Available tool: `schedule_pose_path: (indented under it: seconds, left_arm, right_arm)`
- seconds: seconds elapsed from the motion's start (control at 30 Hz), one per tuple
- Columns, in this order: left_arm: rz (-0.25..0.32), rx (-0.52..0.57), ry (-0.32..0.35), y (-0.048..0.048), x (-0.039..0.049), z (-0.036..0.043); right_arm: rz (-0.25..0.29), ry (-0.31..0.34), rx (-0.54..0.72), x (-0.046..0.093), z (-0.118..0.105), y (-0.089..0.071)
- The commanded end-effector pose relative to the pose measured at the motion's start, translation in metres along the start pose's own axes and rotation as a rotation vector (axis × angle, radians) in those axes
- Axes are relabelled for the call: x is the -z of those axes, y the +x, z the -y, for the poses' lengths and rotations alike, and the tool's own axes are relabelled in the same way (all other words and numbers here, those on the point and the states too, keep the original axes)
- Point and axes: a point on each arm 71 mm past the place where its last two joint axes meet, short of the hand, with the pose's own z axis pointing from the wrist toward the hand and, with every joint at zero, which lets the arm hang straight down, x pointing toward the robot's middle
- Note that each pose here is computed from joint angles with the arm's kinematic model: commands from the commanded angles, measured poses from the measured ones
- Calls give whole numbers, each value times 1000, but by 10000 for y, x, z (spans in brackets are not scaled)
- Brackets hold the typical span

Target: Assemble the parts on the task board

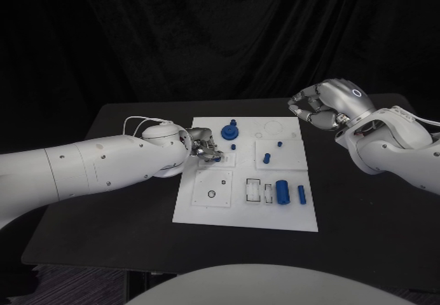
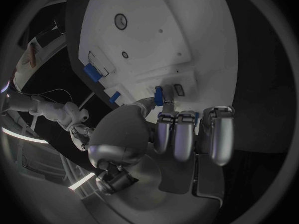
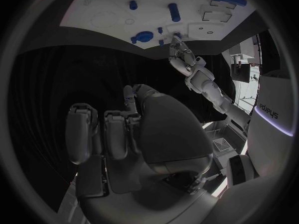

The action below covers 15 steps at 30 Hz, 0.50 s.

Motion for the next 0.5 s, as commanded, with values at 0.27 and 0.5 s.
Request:
schedule_pose_path:
  seconds: [0.27, 0.5]
  left_arm:
    - [13, 18, 0, 79, -12, -24]
    - [22, 24, 5, 91, -17, -25]
  right_arm:
    - [-17, 27, 4, 1, 22, 21]
    - [-22, 33, 5, 4, 32, 24]
